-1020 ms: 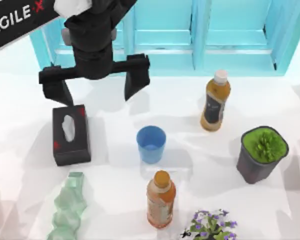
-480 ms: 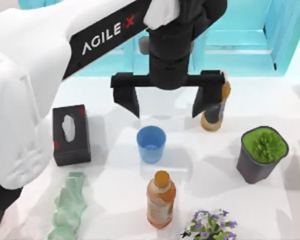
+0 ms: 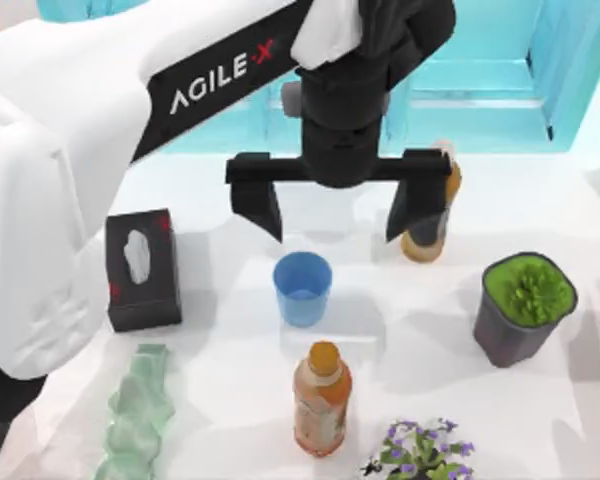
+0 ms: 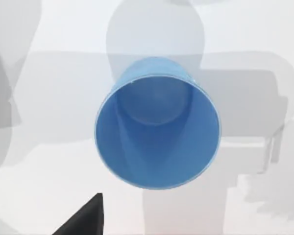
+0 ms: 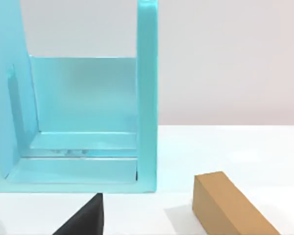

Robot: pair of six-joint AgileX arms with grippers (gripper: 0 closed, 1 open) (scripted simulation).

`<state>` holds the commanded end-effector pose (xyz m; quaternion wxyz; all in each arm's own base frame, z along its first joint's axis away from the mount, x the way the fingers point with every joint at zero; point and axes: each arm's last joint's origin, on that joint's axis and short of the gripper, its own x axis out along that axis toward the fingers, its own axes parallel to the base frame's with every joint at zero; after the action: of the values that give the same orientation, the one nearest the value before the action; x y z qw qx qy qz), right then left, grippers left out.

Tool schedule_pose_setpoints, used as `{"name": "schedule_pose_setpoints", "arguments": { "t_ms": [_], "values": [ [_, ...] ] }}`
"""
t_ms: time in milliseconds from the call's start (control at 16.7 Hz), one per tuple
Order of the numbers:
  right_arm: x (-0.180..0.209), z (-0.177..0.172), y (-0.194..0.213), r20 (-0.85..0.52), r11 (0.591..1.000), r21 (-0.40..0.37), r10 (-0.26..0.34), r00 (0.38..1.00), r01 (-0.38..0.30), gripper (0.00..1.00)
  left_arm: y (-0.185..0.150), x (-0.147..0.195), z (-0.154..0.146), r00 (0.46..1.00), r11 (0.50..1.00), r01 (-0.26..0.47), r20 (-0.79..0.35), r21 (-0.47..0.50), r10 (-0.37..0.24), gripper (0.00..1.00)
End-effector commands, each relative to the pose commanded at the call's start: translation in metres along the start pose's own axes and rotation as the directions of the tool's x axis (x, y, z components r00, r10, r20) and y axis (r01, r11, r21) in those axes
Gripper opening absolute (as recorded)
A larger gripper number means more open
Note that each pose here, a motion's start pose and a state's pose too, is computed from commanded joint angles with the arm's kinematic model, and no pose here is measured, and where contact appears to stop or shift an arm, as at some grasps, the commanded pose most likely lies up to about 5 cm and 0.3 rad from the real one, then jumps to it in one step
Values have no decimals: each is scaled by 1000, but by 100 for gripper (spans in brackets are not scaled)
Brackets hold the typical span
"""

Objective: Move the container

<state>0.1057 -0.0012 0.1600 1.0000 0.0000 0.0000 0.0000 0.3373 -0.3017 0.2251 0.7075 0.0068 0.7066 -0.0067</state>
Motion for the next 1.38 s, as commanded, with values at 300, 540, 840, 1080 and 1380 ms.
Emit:
{"name": "schedule_pose_setpoints", "arguments": {
  "t_ms": [300, 540, 840, 1080, 1380],
  "values": [
    [0, 0, 0, 0, 1000, 0, 0, 1000, 0, 100, -2, 53, 2, 1000, 1000, 1, 1, 1, -1, 100],
    [0, 0, 0, 0, 1000, 0, 0, 1000, 0, 100, -1, 88, -2, 1000, 1000, 0, -1, 1, 0, 100],
    [0, 0, 0, 0, 1000, 0, 0, 1000, 0, 100, 0, 90, -2, 1000, 1000, 0, -1, 1, 0, 92],
    [0, 0, 0, 0, 1000, 0, 0, 1000, 0, 100, 0, 90, -2, 1000, 1000, 0, -1, 1, 0, 62],
    [0, 0, 0, 0, 1000, 0, 0, 1000, 0, 100, 0, 90, -2, 1000, 1000, 0, -1, 1, 0, 25]
  ]
}}
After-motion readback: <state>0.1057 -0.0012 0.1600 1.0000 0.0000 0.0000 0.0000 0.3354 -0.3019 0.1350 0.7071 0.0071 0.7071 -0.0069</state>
